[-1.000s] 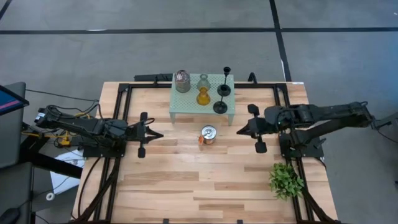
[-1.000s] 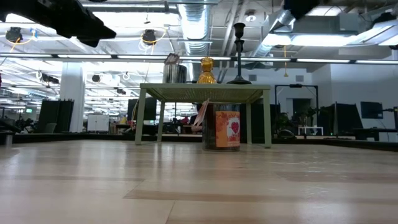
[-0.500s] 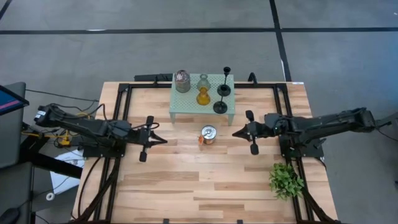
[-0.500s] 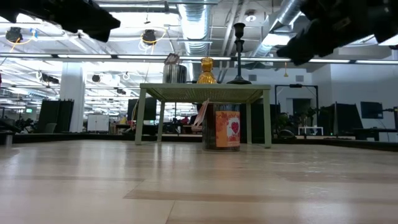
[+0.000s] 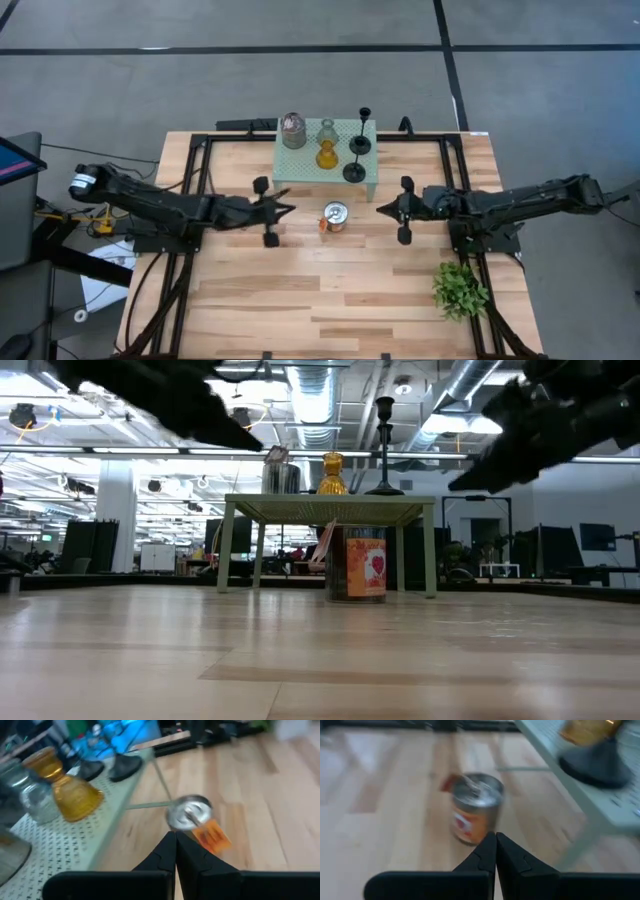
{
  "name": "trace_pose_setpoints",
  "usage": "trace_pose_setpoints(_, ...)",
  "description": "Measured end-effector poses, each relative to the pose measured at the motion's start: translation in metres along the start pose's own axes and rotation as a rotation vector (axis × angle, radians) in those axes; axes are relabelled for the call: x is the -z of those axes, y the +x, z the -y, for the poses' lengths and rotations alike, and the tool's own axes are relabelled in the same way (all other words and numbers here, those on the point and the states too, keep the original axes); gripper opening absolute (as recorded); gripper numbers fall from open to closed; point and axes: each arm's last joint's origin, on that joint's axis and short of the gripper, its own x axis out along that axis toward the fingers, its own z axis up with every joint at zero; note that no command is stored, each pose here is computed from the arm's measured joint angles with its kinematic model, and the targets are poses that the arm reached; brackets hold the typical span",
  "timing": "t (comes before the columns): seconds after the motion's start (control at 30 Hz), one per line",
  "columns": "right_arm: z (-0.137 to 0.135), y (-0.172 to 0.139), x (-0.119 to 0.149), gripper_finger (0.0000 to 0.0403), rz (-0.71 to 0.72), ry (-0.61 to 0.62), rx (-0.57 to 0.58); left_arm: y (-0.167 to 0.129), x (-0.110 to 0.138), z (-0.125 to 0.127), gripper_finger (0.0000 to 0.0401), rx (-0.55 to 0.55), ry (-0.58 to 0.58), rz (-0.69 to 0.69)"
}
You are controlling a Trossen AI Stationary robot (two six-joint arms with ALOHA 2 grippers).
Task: Pick & Place candle stick holders
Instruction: Put the silver scented candle on the shelf
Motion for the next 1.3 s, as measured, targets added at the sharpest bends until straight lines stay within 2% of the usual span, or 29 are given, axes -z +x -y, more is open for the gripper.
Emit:
trace_pose_setpoints(0.1,0.002,0.001,0.008,0.0000,-0.025,-0.004,0.081,0.012,-0.013,-0.008,0.0005,-0.020,-0.117,0.012)
trace_pose_setpoints(0.2,0.002,0.001,0.016,0.0000,-0.048,-0.009,0.089,0.022,-0.021,-0.016,0.0005,0.021,-0.235,0.022)
trace_pose_setpoints(0.37,-0.001,0.001,0.030,0.0000,-0.089,-0.023,0.075,0.034,-0.028,-0.018,0.0004,0.020,-0.296,0.009)
trace_pose_setpoints(0.47,-0.003,0.001,0.036,0.0000,-0.094,-0.014,0.064,0.037,-0.035,-0.018,0.0004,-0.013,-0.295,0.006)
trace_pose_setpoints(0.53,-0.004,0.000,0.040,0.0000,-0.090,-0.001,0.057,0.035,-0.041,-0.020,0.0004,-0.073,-0.306,-0.031)
trace_pose_setpoints(0.6,-0.006,0.000,0.043,0.0000,-0.082,0.016,0.047,0.032,-0.042,-0.021,0.0004,-0.142,-0.349,-0.105)
trace_pose_setpoints(0.67,-0.008,0.000,0.044,0.0000,-0.085,0.034,0.036,0.029,-0.045,-0.020,0.0004,-0.166,-0.408,-0.142)
trace_pose_setpoints(0.77,-0.011,-0.001,0.044,0.0000,-0.083,0.040,0.022,0.027,-0.055,-0.011,0.0003,-0.133,-0.489,-0.124)
trace_pose_setpoints(1.0,-0.013,-0.001,0.044,0.0000,-0.083,0.004,0.009,0.037,-0.082,0.027,0.0003,-0.051,-0.559,-0.106)
trace_pose_setpoints(1.13,-0.013,-0.001,0.045,0.0000,-0.089,0.001,0.010,0.053,-0.079,0.051,0.0003,-0.042,-0.558,-0.153)
trace_pose_setpoints(1.3,-0.013,-0.001,0.046,0.0000,-0.102,-0.004,0.008,0.069,-0.066,0.052,0.0003,-0.081,-0.670,-0.206)
